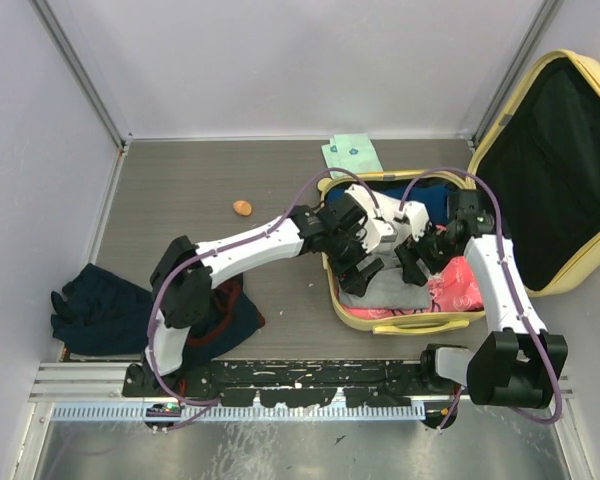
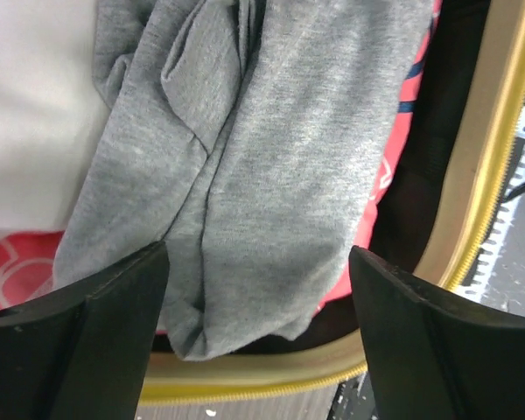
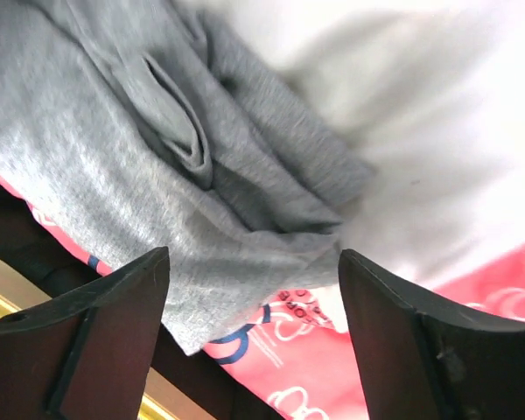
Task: Pack the luggage
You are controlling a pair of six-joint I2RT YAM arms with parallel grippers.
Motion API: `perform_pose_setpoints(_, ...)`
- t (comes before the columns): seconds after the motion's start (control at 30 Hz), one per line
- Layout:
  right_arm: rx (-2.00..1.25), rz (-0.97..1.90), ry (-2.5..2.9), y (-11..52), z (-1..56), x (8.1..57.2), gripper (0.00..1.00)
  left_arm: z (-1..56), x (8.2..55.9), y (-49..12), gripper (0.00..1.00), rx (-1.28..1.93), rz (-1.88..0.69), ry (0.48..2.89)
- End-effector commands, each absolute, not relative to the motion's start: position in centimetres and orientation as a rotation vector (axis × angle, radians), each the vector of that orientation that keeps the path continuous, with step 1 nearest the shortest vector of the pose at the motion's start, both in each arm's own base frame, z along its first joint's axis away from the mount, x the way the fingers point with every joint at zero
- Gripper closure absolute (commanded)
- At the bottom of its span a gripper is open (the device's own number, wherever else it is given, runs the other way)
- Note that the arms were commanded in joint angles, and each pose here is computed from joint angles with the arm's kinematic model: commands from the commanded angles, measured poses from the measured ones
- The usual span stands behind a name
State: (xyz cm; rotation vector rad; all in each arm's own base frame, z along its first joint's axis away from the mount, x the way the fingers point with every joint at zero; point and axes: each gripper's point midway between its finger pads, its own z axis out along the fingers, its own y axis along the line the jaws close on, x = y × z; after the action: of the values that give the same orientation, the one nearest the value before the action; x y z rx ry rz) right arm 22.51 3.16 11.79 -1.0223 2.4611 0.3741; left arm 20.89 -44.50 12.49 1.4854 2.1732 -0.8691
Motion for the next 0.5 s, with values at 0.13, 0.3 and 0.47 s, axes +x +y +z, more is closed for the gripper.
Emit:
perform_pose_setpoints(0.13, -0.964, 0.311, 2.219, 4.6, 22.4, 26.0, 0.01, 23.2, 22.0, -41.5, 0.01, 1.423, -0.941, 2.024)
perform_pose_setpoints(0.3, -0.84, 0.359, 2.154, 5.6, 26.2, 28.2, 0.0, 26.3, 24.9, -38.5, 0.02, 1.292, -0.941, 2.014)
perform_pose_setpoints(0.47, -0.722, 0.392, 2.082, 6.3, 29.2, 30.6, 0.0, 28.7, 29.7, -35.6, 0.02, 1.078, -0.971, 2.005)
